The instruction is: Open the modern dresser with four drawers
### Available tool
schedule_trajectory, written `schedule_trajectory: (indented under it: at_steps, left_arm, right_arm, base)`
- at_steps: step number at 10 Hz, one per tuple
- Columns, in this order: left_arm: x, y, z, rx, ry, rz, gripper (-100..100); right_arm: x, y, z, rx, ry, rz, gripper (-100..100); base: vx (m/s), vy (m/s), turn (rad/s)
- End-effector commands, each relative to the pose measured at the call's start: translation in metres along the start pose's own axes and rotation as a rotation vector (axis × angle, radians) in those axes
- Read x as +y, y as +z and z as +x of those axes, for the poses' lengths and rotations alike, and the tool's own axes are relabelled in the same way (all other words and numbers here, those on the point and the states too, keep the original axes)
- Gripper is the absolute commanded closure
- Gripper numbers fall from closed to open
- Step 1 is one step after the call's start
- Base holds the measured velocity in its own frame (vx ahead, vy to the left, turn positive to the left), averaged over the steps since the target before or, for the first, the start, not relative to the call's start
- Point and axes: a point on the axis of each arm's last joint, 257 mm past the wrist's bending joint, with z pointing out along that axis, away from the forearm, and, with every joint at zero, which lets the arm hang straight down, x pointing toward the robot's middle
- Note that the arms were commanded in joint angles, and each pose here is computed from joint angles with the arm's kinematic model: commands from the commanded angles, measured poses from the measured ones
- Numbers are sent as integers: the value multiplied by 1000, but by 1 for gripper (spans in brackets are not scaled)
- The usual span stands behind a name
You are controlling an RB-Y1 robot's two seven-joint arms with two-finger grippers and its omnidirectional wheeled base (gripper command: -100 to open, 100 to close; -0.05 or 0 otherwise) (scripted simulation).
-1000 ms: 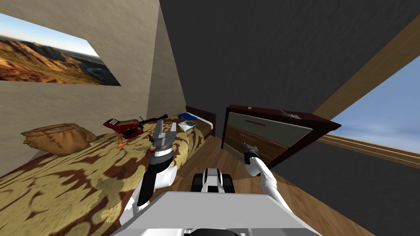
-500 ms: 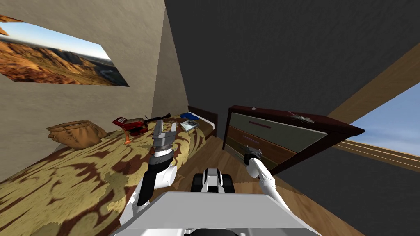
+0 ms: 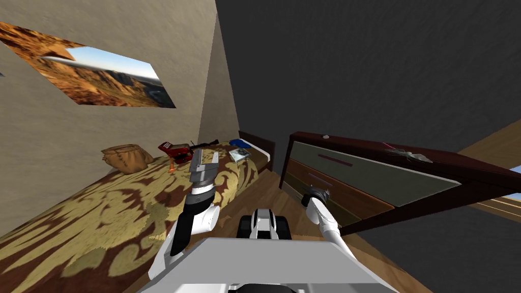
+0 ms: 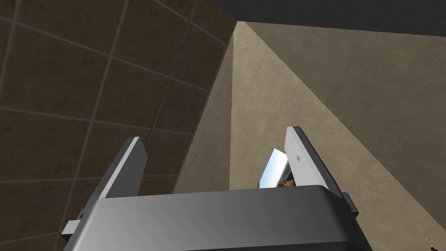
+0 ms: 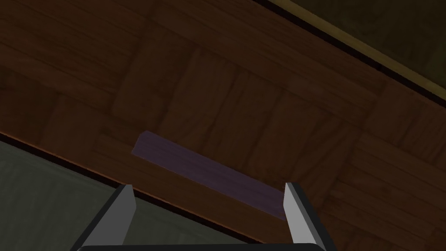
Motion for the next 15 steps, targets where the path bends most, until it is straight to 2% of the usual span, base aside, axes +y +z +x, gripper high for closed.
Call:
schedule_trajectory:
  at_steps: [1,2,3,4,5,7,8,9,10,13,15]
  left_arm:
    - [0,0,0,0,0,0,0]
    - [0,0,0,0,0,0,0]
    - [0,0,0,0,0,0,0]
    - [0,0,0,0,0,0,0]
    - [0,0,0,0,0,0,0]
    - [0,0,0,0,0,0,0]
    - [0,0,0,0,0,0,0]
    - [0,0,0,0,0,0,0]
    - [0,0,0,0,0,0,0]
    - [0,0,0,0,0,0,0]
    - [0,0,0,0,0,0,0]
  right_arm:
    - [-18,3,15,16,-99,76,-100]
    - [-28,3,27,33,-165,122,-100]
    - [-30,3,26,30,-173,130,-100]
    - [-40,2,36,43,-229,171,-100]
    - [-43,1,37,41,-244,181,-100]
    - [-60,-4,57,68,-358,251,-100]
    - [-64,-5,54,59,-376,270,-100]
    - [-72,-9,60,67,-423,303,-100]
    - [-74,-9,61,66,-437,308,-100]
    - [-95,-23,80,81,-592,393,-100]
    - [-102,-28,83,77,-642,423,-100]
  base:
    - [32,-22,120]
    - [41,-24,201]
    - [36,-24,115]
    - [34,-27,191]
    - [31,-28,132]
    - [46,-38,267]
    - [36,-35,87]
    - [26,-25,139]
    - [26,-19,110]
    - [39,-36,229]
    - [26,-34,85]
